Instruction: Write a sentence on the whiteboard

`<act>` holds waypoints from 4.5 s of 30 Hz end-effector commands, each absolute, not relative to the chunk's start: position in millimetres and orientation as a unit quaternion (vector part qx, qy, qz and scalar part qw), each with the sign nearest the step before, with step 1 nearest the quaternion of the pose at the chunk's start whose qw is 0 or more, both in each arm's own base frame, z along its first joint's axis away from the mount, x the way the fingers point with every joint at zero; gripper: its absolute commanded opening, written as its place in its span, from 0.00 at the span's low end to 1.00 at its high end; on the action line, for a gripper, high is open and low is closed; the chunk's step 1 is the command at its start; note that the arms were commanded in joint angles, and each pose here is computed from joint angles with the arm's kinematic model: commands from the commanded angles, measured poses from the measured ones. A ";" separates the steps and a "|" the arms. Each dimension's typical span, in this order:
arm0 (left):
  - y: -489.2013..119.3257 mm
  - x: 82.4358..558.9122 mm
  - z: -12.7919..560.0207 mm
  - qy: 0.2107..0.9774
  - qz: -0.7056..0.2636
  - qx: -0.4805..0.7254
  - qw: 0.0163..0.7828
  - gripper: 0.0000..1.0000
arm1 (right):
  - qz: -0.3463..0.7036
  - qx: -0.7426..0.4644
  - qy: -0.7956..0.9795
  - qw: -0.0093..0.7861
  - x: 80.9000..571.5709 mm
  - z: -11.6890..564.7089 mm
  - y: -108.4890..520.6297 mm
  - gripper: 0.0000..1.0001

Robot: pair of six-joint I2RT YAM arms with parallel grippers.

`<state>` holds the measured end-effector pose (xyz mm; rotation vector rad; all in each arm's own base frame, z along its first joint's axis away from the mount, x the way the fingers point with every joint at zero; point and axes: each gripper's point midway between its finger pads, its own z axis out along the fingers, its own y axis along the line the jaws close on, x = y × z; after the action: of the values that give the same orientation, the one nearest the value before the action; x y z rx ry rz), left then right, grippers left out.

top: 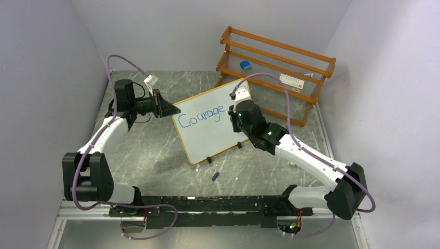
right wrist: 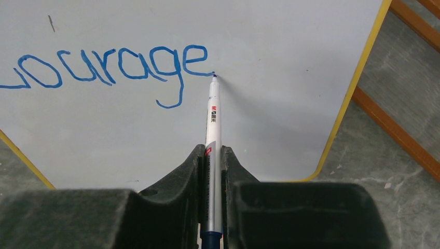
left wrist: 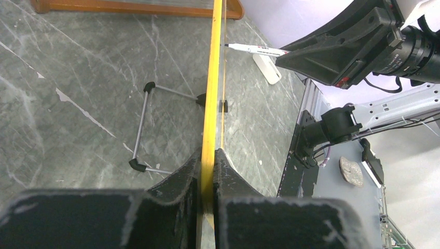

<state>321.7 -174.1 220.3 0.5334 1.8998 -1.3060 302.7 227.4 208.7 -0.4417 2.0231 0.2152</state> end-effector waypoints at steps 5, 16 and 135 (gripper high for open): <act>-180.0 318.3 201.2 0.761 -0.504 0.206 0.353 0.05 | 0.094 -0.177 0.824 0.530 299.7 228.9 217.4 0.00; -180.1 318.6 201.1 0.761 -0.504 0.205 0.352 0.05 | 0.082 -0.131 0.831 0.535 316.3 226.7 189.1 0.00; -179.7 319.1 200.2 0.763 -0.502 0.205 0.352 0.05 | 0.110 -0.146 0.845 0.502 315.7 205.0 195.5 0.00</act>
<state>321.3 -174.4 220.5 0.5376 1.9046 -1.3043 320.7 199.2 209.0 -0.3544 2.0252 0.2575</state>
